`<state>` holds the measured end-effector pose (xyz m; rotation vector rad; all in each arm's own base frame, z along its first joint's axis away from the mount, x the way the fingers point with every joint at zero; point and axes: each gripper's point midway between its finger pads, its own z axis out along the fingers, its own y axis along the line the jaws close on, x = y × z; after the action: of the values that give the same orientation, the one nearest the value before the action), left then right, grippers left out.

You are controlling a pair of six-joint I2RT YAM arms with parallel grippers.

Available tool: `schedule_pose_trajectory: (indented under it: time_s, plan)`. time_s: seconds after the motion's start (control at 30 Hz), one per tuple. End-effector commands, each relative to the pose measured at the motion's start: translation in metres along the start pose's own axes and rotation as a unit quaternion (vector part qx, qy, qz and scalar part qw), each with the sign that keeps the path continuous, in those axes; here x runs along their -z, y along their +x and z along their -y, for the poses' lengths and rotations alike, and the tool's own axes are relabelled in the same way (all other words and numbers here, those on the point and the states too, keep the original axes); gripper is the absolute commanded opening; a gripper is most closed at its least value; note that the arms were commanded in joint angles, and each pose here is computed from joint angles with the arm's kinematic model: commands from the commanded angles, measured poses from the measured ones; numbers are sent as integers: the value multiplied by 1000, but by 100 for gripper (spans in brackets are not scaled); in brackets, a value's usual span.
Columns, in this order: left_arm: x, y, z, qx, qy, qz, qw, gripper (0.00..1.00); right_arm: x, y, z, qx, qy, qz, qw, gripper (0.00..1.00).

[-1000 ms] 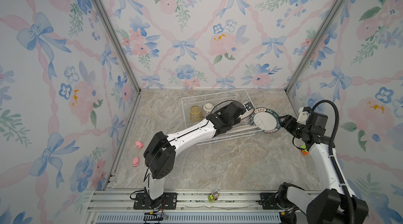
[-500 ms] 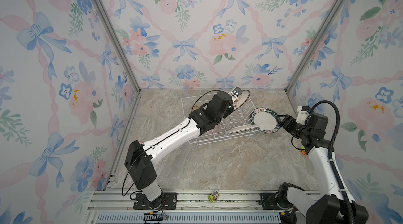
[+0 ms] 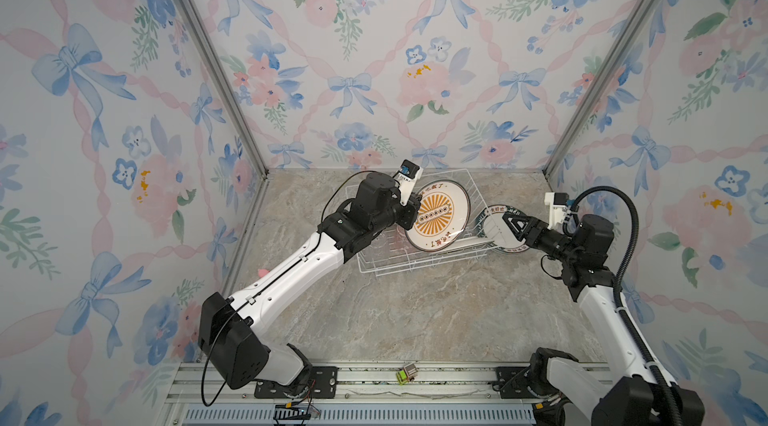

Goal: Unload the mixed dishes from the dish rack
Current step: 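Lift the sunburst plate with the left gripper while the right gripper approaches, then grasp the sunburst plate's rim with the right gripper opposite the left gripper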

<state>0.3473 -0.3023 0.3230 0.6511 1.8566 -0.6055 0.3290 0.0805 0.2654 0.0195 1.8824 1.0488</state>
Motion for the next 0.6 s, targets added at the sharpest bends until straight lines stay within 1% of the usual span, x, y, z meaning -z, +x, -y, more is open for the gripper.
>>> schedule_pose_trajectory:
  time_s: [0.0, 0.1, 0.2, 0.33, 0.57]
  plan:
    - [20, -37, 18, 52, 85, 77, 992, 9, -10, 11, -32, 27, -82, -26, 996, 57]
    - [19, -35, 17, 62, 93, 81, 990, 9, -16, 20, -41, 30, -98, -42, 994, 48]
    - [18, -33, 18, 75, 112, 85, 987, 9, -19, 27, -46, 32, -108, -55, 992, 44]
    - [19, -36, 17, 90, 132, 100, 982, 9, -22, 37, -52, 33, -122, -72, 989, 43]
    - [14, -36, 19, 105, 153, 106, 977, 8, -25, 46, -61, 32, -140, -86, 986, 40]
